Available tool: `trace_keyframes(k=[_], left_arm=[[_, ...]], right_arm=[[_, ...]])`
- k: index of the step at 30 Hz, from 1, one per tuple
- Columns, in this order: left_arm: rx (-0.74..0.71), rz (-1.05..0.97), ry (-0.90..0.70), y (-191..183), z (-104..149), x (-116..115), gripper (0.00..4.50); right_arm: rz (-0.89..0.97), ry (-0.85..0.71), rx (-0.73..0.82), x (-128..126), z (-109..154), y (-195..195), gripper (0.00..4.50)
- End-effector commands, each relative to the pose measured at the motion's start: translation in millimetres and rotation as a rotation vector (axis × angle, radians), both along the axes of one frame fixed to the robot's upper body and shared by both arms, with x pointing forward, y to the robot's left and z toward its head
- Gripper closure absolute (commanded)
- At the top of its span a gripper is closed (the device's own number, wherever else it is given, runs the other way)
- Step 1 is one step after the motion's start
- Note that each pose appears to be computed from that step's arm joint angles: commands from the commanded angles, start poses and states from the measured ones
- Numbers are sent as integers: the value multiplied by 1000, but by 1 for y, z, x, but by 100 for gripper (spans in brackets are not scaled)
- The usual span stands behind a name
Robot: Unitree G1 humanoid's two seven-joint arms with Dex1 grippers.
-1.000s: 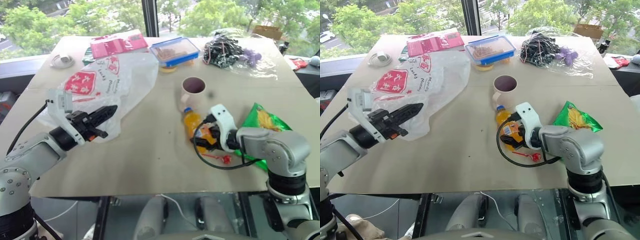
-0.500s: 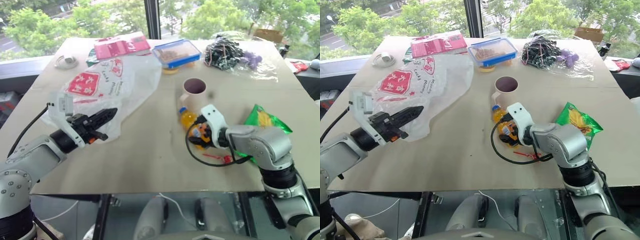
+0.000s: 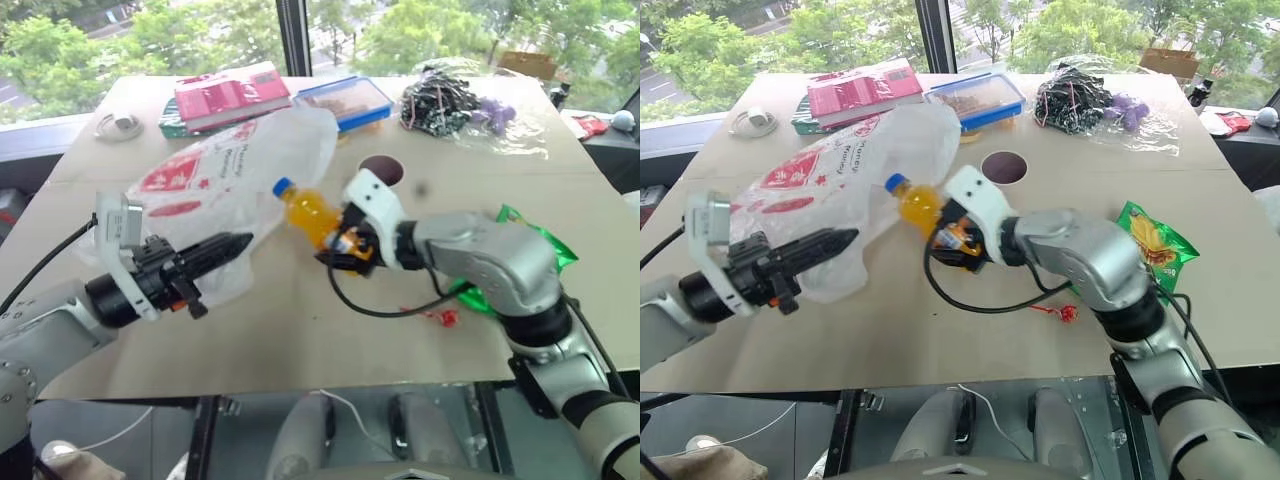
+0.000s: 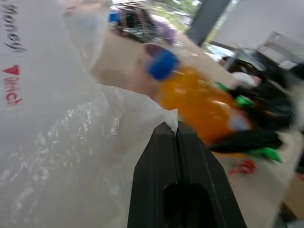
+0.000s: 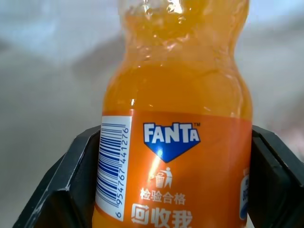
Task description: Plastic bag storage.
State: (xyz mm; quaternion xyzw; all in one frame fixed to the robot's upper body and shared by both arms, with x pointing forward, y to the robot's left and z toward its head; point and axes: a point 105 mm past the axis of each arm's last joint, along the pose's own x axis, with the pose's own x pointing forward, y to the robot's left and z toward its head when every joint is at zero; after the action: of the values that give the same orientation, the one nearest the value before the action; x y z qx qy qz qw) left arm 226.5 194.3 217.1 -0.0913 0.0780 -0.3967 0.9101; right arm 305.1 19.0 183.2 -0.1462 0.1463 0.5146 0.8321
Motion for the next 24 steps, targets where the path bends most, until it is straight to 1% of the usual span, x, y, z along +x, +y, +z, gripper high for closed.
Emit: trace_keyframes(k=[1,5,7,10,13,15,17,19,20,24], left_arm=[[35,-68,-54,-8,9,-14,450],[23,-61,-72,-10,11,-16,450],[15,-50,-76,-9,12,-15,450],[30,-62,-70,-12,10,-19,450],[40,-70,-66,-15,7,-21,450],[63,-77,-60,-17,3,-21,450],[76,-78,-63,-19,2,-22,450],[71,-68,-77,-19,4,-22,450],[66,-62,-84,-19,5,-21,450],[67,-60,-85,-21,5,-21,450]], right_arm=[[26,-103,-33,13,10,7,109],[74,-137,-144,21,-3,10,109],[94,-152,-172,23,-8,9,109],[136,-177,-175,23,-9,14,109],[204,-263,-147,20,0,32,109],[233,-283,-103,19,7,46,109],[251,-292,-94,19,9,56,109],[282,-341,-149,19,4,59,109],[286,-339,-159,19,2,59,109],[258,-331,-152,24,3,56,109]])
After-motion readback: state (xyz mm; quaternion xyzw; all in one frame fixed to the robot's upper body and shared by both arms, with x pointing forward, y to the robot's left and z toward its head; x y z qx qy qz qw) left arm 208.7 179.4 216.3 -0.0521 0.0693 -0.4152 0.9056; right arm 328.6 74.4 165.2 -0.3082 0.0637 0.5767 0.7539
